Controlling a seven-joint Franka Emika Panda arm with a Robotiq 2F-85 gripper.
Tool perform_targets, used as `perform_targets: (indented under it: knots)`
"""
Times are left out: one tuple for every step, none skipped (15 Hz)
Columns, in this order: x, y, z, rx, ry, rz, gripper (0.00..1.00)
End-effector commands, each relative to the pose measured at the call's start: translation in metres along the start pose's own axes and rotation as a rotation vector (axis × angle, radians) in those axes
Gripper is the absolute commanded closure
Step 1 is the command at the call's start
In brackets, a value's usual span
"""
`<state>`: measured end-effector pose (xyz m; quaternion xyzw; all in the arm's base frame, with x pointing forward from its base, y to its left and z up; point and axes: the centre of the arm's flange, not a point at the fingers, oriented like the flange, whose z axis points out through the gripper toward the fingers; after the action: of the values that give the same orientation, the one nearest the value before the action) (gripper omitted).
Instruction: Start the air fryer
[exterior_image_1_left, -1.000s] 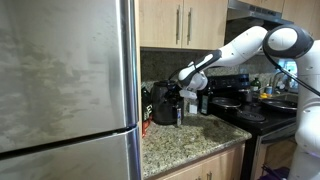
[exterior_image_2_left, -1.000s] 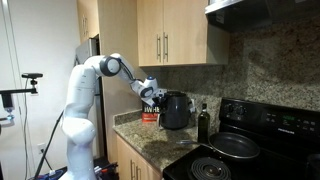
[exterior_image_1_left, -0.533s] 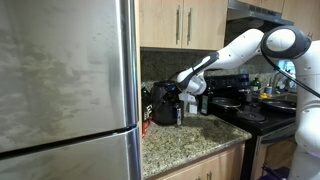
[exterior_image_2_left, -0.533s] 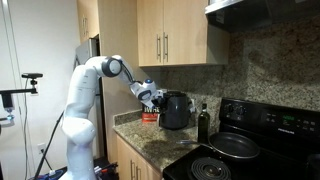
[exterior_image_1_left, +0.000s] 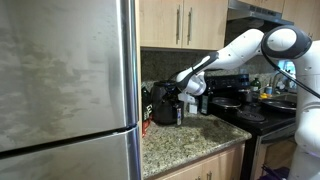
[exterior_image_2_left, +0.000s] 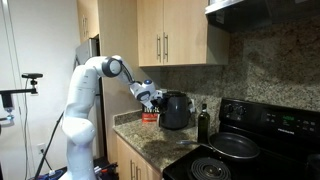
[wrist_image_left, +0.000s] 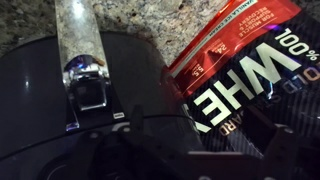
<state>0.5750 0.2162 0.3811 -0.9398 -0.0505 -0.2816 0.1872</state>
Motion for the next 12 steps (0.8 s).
perform_targets:
  knots:
    - [0.0, 0.0, 0.0, 0.001, 0.0, 0.003, 0.0]
    - [0.0, 0.0, 0.0, -0.011, -0.003, 0.007, 0.0]
    - [0.012, 0.002, -0.074, -0.028, 0.01, -0.006, 0.0]
    - [0.013, 0.0, -0.079, -0.034, 0.011, -0.009, 0.0]
    - [0.012, 0.0, -0.091, -0.023, -0.022, 0.0, 0.0]
    - [0.018, -0.001, -0.109, -0.023, -0.006, -0.003, 0.0]
    - [0.026, -0.004, -0.133, -0.028, 0.0, 0.01, 0.0]
    - [0.025, 0.0, -0.083, -0.016, 0.011, 0.002, 0.0]
    - [0.031, -0.003, -0.106, -0.015, 0.018, 0.006, 0.0]
    - [0.033, -0.005, -0.122, -0.014, 0.024, 0.009, 0.0]
    - [0.032, -0.006, -0.131, -0.015, 0.027, 0.009, 0.0]
    - [0.03, -0.004, -0.12, -0.011, 0.008, 0.023, 0.0]
